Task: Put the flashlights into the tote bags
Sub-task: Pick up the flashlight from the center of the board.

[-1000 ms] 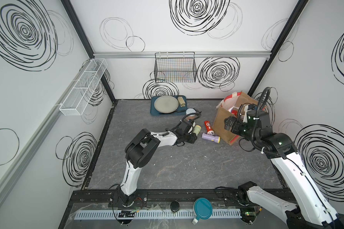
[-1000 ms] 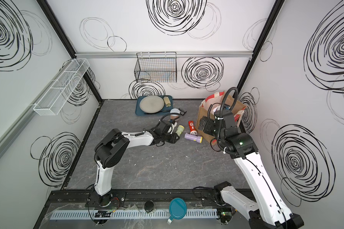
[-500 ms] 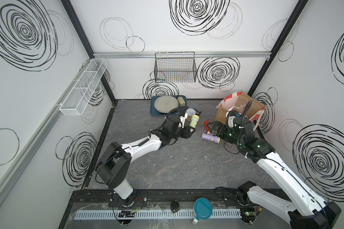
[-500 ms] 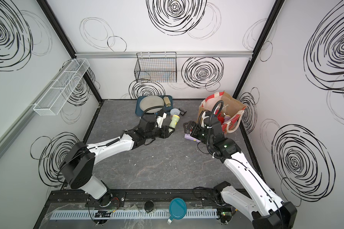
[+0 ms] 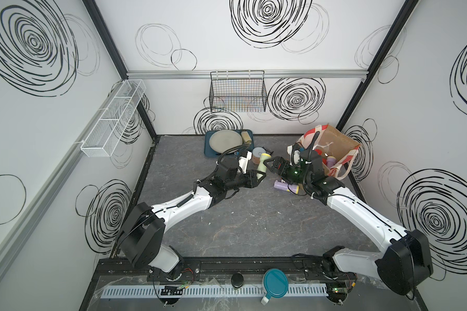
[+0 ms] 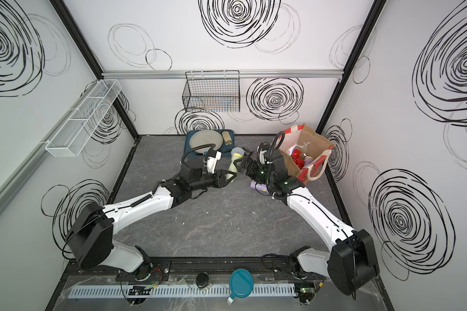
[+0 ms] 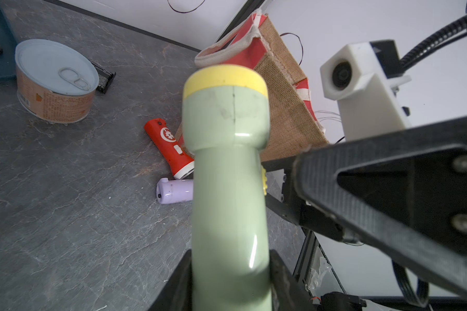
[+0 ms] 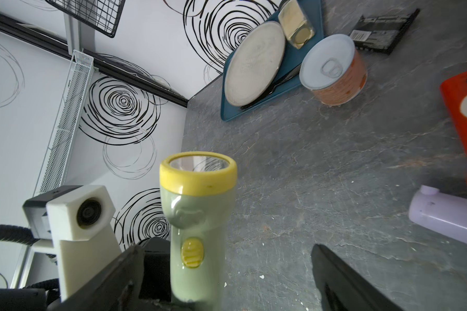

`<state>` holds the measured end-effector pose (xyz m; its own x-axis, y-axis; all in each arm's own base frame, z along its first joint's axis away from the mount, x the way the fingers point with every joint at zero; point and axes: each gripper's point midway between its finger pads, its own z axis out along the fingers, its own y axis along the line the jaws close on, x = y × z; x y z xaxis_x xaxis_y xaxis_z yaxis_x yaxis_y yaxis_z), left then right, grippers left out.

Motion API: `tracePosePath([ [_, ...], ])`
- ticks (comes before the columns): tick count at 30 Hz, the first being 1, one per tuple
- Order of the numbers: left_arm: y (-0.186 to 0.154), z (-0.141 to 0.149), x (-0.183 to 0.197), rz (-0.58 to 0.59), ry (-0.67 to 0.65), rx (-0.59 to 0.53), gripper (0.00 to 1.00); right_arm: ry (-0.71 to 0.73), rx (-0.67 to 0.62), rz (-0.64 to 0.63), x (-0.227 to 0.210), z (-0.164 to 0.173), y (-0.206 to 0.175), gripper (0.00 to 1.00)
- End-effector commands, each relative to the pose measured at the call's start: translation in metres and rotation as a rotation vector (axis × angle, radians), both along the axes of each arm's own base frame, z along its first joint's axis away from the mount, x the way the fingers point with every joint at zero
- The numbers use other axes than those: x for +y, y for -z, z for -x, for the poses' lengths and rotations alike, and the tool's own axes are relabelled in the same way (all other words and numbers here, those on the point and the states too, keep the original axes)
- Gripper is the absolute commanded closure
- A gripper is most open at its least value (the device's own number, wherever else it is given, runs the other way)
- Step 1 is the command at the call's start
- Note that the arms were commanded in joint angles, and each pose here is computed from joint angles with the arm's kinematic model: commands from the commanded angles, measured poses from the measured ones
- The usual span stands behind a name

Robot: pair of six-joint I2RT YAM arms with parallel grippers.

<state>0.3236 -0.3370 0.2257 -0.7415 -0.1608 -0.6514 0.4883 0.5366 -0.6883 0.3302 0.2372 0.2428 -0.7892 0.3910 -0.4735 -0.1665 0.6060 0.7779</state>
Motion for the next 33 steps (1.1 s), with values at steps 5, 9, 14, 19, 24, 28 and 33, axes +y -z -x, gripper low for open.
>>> tracePosePath([
  [5, -0.033, 0.003, -0.005, 0.072, 0.012, -0.078, 1.0, -0.07, -0.023, -0.085, 0.023, -0.003, -0.019, 0.04],
  [9, -0.033, 0.005, -0.006, 0.068, 0.016, -0.081, 1.0, -0.082, -0.016, -0.09, 0.03, -0.003, -0.015, 0.09],
  [14, -0.032, 0.007, -0.007, 0.061, 0.016, -0.085, 1.0, -0.1, -0.003, -0.091, 0.039, -0.003, -0.012, 0.19],
  [19, -0.032, 0.01, -0.006, 0.058, 0.014, -0.086, 1.0, -0.104, 0.003, -0.089, 0.043, -0.002, -0.01, 0.25],
  [24, -0.031, 0.012, -0.006, 0.052, 0.014, -0.089, 1.0, -0.099, 0.007, -0.091, 0.044, -0.002, -0.009, 0.35],
  [28, -0.03, 0.013, -0.006, 0.043, 0.018, -0.091, 1.0, -0.098, 0.006, -0.09, 0.044, -0.001, -0.01, 0.47],
  [33, -0.03, 0.014, -0.005, 0.036, 0.016, -0.093, 1.0, -0.101, 0.007, -0.09, 0.046, 0.0, -0.01, 0.62],
])
